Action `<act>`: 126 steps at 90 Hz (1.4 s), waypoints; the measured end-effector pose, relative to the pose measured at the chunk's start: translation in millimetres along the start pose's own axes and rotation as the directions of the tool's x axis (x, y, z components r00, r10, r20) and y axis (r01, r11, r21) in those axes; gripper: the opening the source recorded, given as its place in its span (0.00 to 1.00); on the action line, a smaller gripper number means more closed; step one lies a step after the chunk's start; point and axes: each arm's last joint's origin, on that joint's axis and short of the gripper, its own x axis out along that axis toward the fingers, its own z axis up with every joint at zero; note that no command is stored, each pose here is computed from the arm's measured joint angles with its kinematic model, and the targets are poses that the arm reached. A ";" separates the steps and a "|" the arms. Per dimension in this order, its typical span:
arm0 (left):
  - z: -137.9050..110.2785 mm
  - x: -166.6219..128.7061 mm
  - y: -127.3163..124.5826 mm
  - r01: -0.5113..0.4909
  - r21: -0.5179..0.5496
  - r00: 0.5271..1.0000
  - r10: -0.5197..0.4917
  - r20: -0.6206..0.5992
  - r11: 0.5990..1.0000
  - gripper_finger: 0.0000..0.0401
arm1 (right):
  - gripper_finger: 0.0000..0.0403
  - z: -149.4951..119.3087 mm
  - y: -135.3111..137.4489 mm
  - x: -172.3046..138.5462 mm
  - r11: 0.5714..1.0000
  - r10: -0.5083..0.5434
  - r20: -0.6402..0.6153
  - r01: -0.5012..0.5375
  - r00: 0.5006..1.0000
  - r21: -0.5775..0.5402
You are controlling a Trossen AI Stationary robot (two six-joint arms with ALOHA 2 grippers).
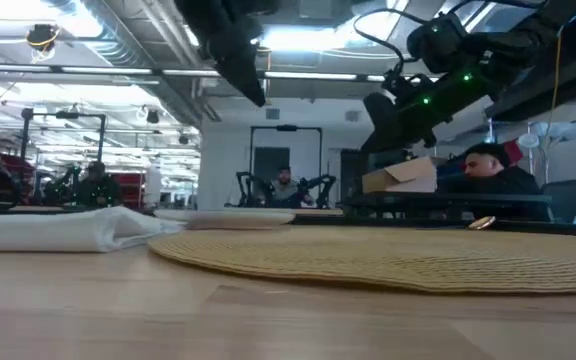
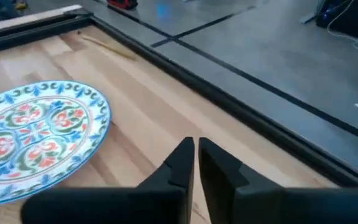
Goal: Set table place
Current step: Put the blue patterned plate on the brown place mat
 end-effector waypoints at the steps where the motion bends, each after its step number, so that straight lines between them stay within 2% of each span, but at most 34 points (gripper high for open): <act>1: 0.0 0.2 -0.1 0.000 0.000 1.000 0.000 -0.001 1.000 0.00 | 0.02 -0.2 0.0 0.0 1.000 0.002 -0.002 -0.002 1.000 -0.001; 14: 0.0 1.3 1.9 -0.005 -0.012 1.000 0.004 -0.006 1.000 0.00 | 0.01 -1.5 0.7 0.0 1.000 0.030 -0.019 -0.031 0.999 -0.004; 25: -4.7 5.1 7.2 -0.022 -0.036 0.998 0.020 -0.053 0.999 0.00 | 0.01 -1.2 3.8 -0.3 0.991 0.137 -0.030 -0.137 0.990 0.001; 38: -21.2 19.3 16.8 -0.068 -0.075 0.986 0.056 -0.154 0.995 0.00 | 0.01 -1.6 8.2 -1.2 0.959 0.282 -0.052 -0.282 0.958 0.008; 44: -28.5 27.3 20.7 -0.080 -0.096 0.981 0.061 -0.186 0.992 0.00 | 0.01 -1.9 8.9 -1.5 0.952 0.305 -0.058 -0.305 0.951 0.009; 56: -42.0 40.9 25.9 -0.040 -0.135 0.968 0.005 -0.250 0.990 0.00 | 0.01 -3.3 9.0 -1.5 0.950 0.313 -0.073 -0.313 0.947 0.015; 69: -49.4 49.0 28.5 -0.007 -0.188 0.973 -0.036 -0.228 0.982 0.00 | 0.01 -5.4 8.6 -1.6 0.951 0.310 -0.095 -0.310 0.946 0.019; 88: -53.5 54.9 36.7 0.139 -0.298 0.980 -0.175 -0.096 0.944 0.00 | 0.01 -7.3 8.6 -1.8 0.947 0.320 -0.118 -0.319 0.940 0.021; 96: -59.1 55.9 42.2 0.196 -0.338 0.975 -0.221 -0.036 0.920 0.00 | 0.01 -7.7 9.2 -2.0 0.939 0.344 -0.124 -0.343 0.931 0.026; 107: -70.5 57.4 47.7 0.293 -0.408 0.955 -0.286 0.079 0.865 0.00 | 0.01 -9.8 9.5 -2.4 0.933 0.358 -0.148 -0.357 0.922 0.030; 117: -83.2 58.9 52.1 0.410 -0.456 0.911 -0.333 0.243 0.790 0.00 | 0.03 -13.5 10.0 0.2 0.931 0.365 -0.171 -0.365 0.915 0.033; 126: -100.7 62.1 55.2 0.472 -0.519 0.879 -0.338 0.335 0.713 0.00 | 0.09 -19.2 11.2 5.1 0.927 0.372 -0.198 -0.372 0.907 0.041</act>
